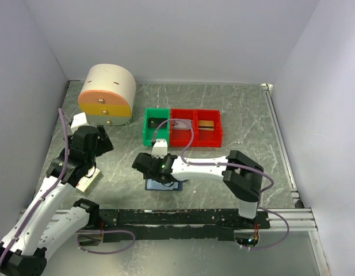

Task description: Take the credit cards out of the card holder

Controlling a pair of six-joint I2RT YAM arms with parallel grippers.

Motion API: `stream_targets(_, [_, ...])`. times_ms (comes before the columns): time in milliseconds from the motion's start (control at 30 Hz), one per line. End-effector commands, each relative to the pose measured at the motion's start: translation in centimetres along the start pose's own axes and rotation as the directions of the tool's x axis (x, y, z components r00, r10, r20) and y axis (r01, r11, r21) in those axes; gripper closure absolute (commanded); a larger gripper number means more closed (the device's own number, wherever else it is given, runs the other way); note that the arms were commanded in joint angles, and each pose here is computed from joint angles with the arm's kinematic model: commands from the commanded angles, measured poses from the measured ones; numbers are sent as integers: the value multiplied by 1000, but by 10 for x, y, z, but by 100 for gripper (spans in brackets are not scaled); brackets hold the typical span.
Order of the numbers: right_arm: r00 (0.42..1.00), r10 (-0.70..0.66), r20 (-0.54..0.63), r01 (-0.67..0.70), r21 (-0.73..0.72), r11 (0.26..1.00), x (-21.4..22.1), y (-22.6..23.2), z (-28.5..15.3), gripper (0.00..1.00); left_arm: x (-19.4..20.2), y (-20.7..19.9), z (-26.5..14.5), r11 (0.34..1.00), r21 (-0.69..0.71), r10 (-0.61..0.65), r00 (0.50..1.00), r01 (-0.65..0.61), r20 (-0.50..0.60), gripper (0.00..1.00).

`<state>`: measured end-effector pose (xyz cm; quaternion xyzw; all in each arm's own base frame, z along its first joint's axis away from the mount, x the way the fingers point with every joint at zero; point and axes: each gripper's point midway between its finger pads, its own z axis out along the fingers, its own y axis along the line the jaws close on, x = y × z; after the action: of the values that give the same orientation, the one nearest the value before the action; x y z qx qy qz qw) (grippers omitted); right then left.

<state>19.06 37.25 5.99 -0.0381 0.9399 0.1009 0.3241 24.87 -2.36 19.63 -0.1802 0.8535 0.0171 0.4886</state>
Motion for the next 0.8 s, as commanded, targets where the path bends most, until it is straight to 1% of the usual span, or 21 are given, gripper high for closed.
stream_targets(0, [1000,26,12,-27,106,994,7,-12,14,38,-9,6,-3,1000,-19,-23,999,24,36,2])
stream_targets(100, [999,44,19,-47,146,988,12,-21,20,37,-9,6,-3,1000,-21,-22,999,23,36,2])
stream_targets(133, [999,47,22,-50,140,989,12,-21,23,37,-8,6,-2,1000,-23,-20,999,21,33,2])
stream_targets(300, [999,34,-42,-31,66,997,26,-14,36,37,-8,6,-2,999,-26,-17,999,18,27,2])
stream_targets(500, [998,13,-63,-8,72,997,32,-13,43,34,-6,5,-1,1000,-22,-15,1000,15,23,2])
stream_targets(533, [998,9,-65,-4,80,997,33,-15,44,35,-7,5,-1,1000,-21,-16,1000,17,24,2])
stream_targets(667, [997,-7,-74,14,86,996,36,-18,47,47,-5,4,-1,1000,-17,-14,1000,14,19,3])
stream_targets(767, [998,-2,-66,7,74,997,35,-19,46,53,-2,0,1,1000,3,-7,1000,7,9,3])
